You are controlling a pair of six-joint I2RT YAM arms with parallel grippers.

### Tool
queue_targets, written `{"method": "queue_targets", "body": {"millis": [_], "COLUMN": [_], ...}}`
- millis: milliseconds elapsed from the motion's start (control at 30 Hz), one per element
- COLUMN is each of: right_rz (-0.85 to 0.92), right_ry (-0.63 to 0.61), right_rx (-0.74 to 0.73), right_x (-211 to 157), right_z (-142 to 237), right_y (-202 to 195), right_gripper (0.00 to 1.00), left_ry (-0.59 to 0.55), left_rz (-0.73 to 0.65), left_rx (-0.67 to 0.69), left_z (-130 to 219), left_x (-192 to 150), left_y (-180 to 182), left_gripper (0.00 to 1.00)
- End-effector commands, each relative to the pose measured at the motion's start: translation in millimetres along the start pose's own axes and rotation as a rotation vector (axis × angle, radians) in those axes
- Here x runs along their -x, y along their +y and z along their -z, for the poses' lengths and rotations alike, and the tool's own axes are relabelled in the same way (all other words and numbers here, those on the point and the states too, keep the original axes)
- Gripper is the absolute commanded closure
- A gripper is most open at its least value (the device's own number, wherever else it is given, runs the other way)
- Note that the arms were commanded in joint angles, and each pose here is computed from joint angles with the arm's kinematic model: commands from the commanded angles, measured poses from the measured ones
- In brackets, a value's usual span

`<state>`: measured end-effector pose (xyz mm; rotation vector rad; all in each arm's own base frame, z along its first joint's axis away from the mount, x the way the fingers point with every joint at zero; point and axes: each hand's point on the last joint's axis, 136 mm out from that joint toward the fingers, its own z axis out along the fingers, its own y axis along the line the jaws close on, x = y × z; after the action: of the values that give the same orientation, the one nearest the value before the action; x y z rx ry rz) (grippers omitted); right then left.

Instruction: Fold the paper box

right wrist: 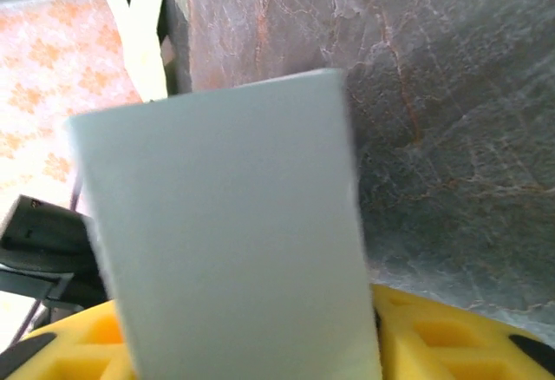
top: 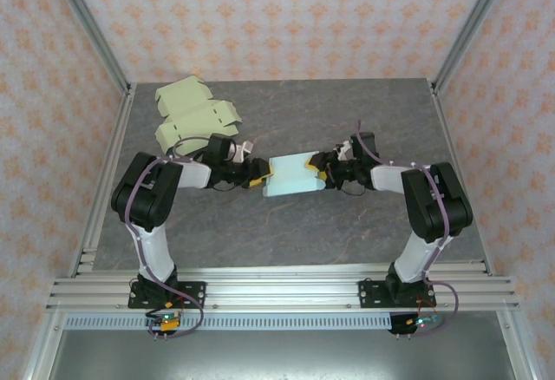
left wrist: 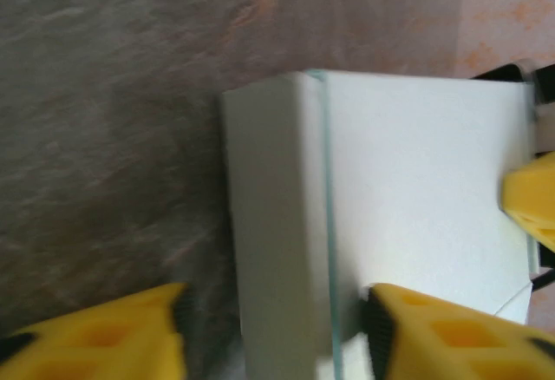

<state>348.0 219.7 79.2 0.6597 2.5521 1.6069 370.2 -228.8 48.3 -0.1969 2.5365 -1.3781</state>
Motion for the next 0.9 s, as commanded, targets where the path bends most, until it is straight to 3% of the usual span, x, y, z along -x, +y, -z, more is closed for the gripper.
{"method": "queue_targets", "body": {"millis": [0, 67, 133, 233, 267, 367, 500, 600, 733, 867], "right_rz": [-0.08, -0.133, -0.207, -0.306, -0.352, -0.498, -0.589, -0.631, -0.645, -0.666], "right_ry": [-0.05, -0.065, -0.074, -0.051, -0.029, 0.06, 0.125, 0.205, 0.322, 0.323], "right_rx": [0.05, 0.067, 0.018, -0.139, -0.184, -0.237, -0.254, -0.276, -0.33, -0.334], "right_x": [5, 5, 3, -6, -11, -23, -30, -38, -51, -48], "right_z": [6, 11, 17, 29, 33, 37, 43, 45, 45, 40], "right_y": [18, 26, 27, 18, 15, 12, 12, 7, 0, -7], "right_gripper": [0.55, 0.55, 0.53, 0.53, 0.53, 0.55, 0.57, 0.58, 0.58, 0.57], "left_ry": [-0.065, -0.134, -0.282, -0.632, -0.683, -0.547, -0.454, -0.303, -0.233, -0.208], "left_rz": [-0.011, -0.136, -0.336, -0.789, -0.967, -1.148, -1.392, -1.517, -1.593, -1.655], "left_rx": [0.104, 0.096, 0.11, 0.188, 0.216, 0.296, 0.241, 0.208, 0.207, 0.229], "left_z": [16, 34, 60, 103, 106, 85, 65, 52, 38, 24], "left_x": [2, 17, 33, 36, 25, 14, -18, -45, -61, -68], "left_y": [2, -25, -52, -88, -96, -85, -82, -73, -69, -68], "left_gripper": [0.15, 0.0, 0.0, 0.0, 0.0, 0.0, 0.0, 0.0, 0.01, 0.01]}}
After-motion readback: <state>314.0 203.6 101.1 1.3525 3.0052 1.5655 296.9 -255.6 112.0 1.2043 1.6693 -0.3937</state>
